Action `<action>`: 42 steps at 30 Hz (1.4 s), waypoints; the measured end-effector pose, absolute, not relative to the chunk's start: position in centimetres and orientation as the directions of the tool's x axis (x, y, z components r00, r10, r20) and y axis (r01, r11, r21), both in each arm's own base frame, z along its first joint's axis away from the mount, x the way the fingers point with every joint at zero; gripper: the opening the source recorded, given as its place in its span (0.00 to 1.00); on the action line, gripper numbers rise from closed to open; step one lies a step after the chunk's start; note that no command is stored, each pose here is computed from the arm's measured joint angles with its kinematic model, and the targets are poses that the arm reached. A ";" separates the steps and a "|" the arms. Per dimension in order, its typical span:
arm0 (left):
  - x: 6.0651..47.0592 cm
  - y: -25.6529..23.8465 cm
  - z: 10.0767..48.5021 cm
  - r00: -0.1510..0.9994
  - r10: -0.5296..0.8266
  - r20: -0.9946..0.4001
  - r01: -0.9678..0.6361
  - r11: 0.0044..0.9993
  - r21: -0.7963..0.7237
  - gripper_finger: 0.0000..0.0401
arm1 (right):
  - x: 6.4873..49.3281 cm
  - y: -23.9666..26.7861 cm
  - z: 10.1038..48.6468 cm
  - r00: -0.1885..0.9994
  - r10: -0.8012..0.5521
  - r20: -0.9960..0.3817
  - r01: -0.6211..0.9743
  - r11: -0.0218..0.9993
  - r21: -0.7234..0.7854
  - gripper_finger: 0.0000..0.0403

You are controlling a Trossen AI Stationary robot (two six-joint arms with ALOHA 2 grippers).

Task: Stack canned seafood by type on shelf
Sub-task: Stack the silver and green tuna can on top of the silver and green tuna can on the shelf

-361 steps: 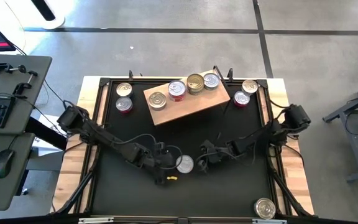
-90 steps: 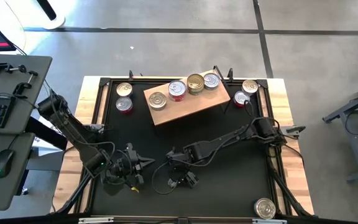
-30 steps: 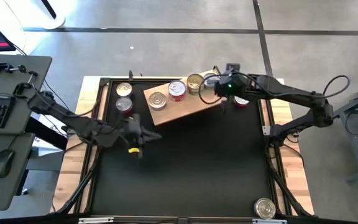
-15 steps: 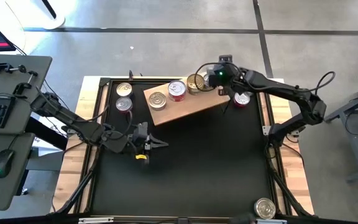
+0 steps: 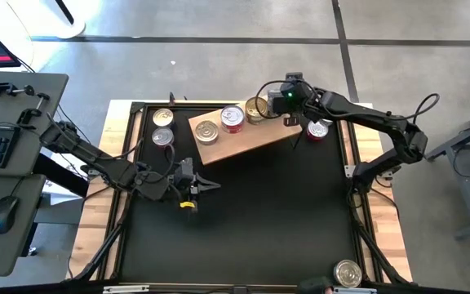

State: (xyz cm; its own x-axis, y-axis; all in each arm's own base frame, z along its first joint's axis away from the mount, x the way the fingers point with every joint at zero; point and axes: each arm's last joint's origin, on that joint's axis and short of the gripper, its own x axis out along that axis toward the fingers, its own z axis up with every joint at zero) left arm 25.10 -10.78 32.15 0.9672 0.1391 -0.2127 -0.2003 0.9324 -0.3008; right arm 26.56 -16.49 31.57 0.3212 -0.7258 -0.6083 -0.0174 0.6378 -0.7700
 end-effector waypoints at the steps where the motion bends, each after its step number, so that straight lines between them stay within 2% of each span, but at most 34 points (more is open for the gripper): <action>1: 25.1 -10.8 32.2 0.967 0.139 -0.212 -0.200 0.932 -0.301 0.00 | 26.6 -16.6 31.5 0.321 -0.727 -0.606 -0.013 0.637 -0.771 0.35; 14: 25.1 -10.8 32.1 0.967 0.135 -0.217 -0.201 0.928 -0.315 0.00 | 27.6 -17.1 31.1 0.333 -0.745 -0.578 0.016 0.618 -0.786 0.35; 25: 25.1 -10.8 32.0 0.965 0.135 -0.224 -0.202 0.929 -0.311 0.00 | 27.4 -17.2 31.2 0.276 -0.786 -0.554 0.032 0.583 -0.812 0.35; 35: 25.1 -10.8 32.0 0.965 0.134 -0.224 -0.203 0.925 -0.320 0.00 | 27.5 -17.1 31.1 0.297 -0.772 -0.562 0.065 0.603 -0.795 0.35; 42: 25.1 -10.8 32.0 0.965 0.134 -0.224 -0.204 0.923 -0.326 0.00 | 27.6 -17.0 31.1 0.355 -0.728 -0.587 0.048 0.641 -0.766 0.35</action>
